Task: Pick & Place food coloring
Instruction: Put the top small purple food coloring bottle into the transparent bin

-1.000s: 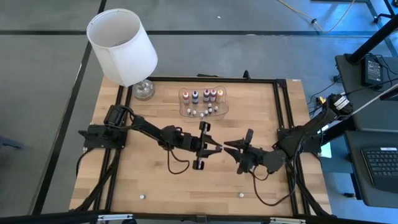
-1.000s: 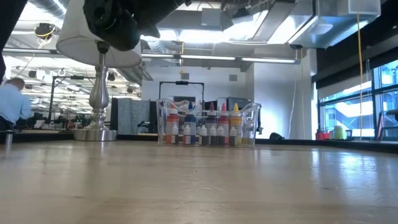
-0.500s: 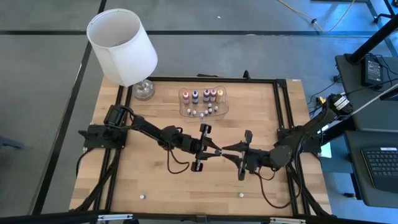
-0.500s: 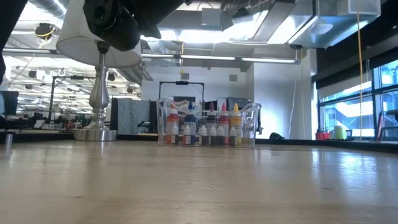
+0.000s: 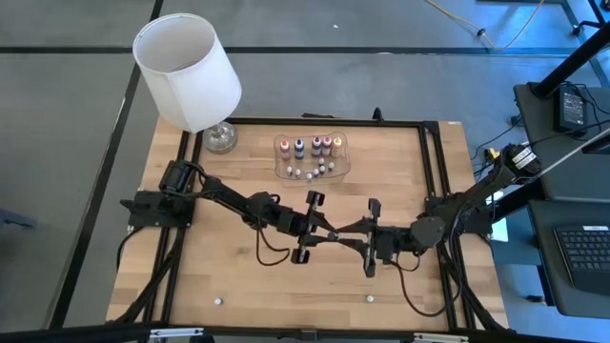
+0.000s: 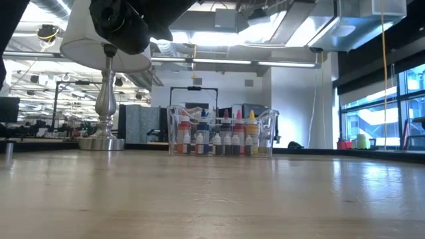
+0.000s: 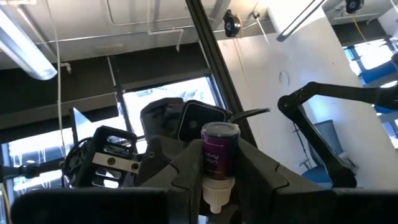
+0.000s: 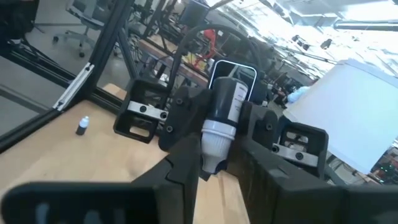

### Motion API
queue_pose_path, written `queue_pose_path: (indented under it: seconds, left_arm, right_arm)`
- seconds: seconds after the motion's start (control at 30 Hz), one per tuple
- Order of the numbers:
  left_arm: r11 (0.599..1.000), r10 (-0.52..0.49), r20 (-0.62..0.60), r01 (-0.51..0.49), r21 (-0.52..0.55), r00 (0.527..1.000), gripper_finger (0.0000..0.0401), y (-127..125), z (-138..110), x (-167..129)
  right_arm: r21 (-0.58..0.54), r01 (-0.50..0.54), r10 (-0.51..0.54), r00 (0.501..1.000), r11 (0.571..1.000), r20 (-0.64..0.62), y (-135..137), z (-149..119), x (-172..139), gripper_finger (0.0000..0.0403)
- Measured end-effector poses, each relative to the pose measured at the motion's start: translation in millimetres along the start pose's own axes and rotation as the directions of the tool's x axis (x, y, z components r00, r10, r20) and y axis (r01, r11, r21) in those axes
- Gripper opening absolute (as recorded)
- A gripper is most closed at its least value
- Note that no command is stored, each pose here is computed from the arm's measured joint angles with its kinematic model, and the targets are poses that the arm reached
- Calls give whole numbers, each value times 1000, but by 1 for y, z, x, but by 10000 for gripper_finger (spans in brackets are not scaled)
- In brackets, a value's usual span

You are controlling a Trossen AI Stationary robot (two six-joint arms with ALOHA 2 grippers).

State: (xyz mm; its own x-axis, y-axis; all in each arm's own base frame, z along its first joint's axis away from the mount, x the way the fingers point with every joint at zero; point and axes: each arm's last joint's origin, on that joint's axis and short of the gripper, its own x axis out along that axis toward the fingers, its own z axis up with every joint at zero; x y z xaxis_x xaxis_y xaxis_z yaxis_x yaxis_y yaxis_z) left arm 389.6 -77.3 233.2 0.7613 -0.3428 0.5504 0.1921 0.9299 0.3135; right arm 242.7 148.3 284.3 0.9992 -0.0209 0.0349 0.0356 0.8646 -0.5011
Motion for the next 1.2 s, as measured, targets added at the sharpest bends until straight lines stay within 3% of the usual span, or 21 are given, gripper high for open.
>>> queue_pose_path:
  seconds: [0.27, 0.77, 0.97, 1.07, 1.2]
  left_arm:
    - [999, -7, 5, 7, 41, 1000, 75, 0, 0, 0]
    - [1000, -13, -52, 14, 14, 999, 81, -1, -4, 0]
    - [998, 38, -167, -45, -34, 985, 130, -5, -16, -18]
    - [993, 68, -315, -96, -75, 947, 153, -11, -29, -38]
    - [980, 92, -416, -157, -126, 905, 169, -14, -29, -57]
  right_arm:
    - [2, 5, -5, 1000, 1000, -2, -1, -1, 1, 55]
    - [-23, 55, -56, 997, 998, -57, 1, -3, -1, 57]
    - [-86, 93, -105, 983, 992, -149, 7, -3, -13, 57]
    - [-71, 170, -181, 966, 983, -184, 3, 3, -21, 57]
    - [-189, 151, -202, 935, 970, -293, 3, -9, -29, 57]
